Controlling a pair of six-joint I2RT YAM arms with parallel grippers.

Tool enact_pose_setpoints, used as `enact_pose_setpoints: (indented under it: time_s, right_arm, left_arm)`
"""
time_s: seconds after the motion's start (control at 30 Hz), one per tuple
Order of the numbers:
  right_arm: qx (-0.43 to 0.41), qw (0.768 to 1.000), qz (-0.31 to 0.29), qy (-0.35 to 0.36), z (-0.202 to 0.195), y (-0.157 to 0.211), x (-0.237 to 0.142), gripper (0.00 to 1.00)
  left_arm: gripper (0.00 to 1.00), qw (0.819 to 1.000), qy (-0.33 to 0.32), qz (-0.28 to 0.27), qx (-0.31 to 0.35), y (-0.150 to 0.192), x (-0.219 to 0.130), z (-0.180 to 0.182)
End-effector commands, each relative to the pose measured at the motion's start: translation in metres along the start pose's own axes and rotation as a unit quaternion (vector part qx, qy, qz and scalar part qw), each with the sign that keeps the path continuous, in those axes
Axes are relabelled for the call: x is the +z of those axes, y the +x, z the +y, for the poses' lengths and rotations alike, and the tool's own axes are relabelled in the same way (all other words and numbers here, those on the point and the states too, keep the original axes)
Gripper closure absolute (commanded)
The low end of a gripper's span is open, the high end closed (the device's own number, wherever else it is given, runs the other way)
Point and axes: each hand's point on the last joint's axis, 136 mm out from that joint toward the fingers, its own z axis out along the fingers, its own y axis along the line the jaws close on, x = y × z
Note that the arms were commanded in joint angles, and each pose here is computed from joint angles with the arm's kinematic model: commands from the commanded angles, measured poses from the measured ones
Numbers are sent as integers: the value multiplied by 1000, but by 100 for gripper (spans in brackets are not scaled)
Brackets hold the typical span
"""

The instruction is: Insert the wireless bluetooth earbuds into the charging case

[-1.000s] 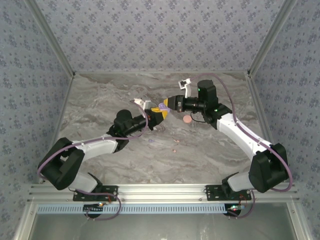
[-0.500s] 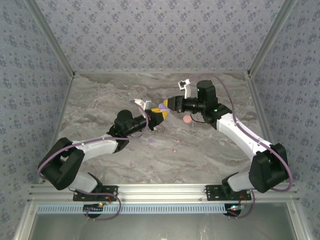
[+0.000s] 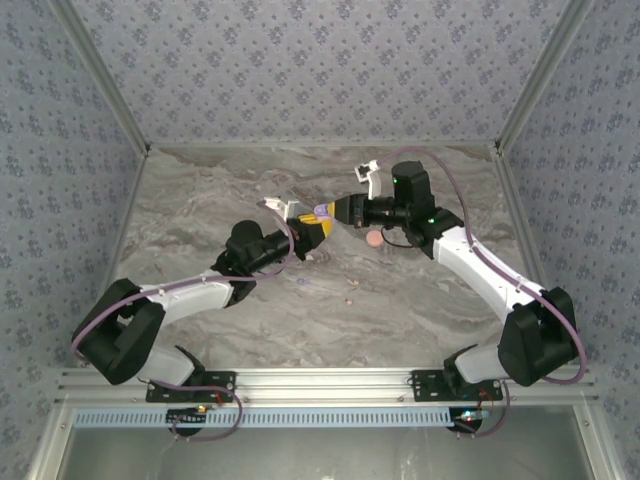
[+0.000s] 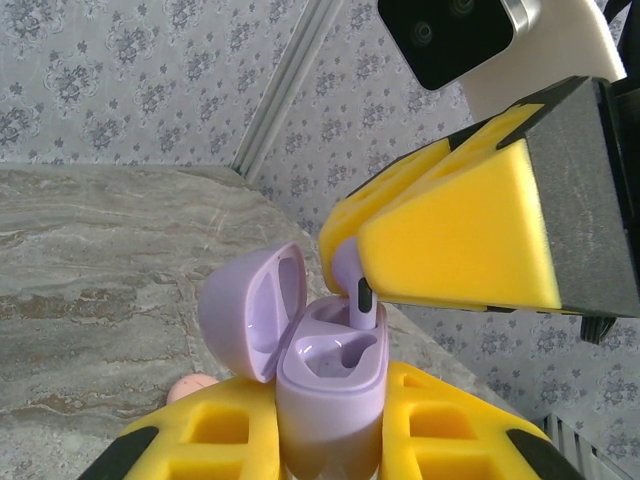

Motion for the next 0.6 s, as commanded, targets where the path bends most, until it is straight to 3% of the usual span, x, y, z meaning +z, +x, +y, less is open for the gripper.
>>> enact_pose_setpoints:
  time_s: [0.0, 0.27, 0.57]
  right_arm:
    - [-9, 1000, 5, 9, 4, -1, -5, 76]
    - [-22, 999, 4, 39, 1, -2, -11, 55]
    - [-44, 991, 2, 125, -16, 1, -32, 47]
  left_arm:
    - [82, 998, 33, -47, 34, -30, -6, -23]
    - [82, 998, 31, -35, 41, -26, -6, -23]
    - [82, 997, -25, 4, 69, -16, -15, -8]
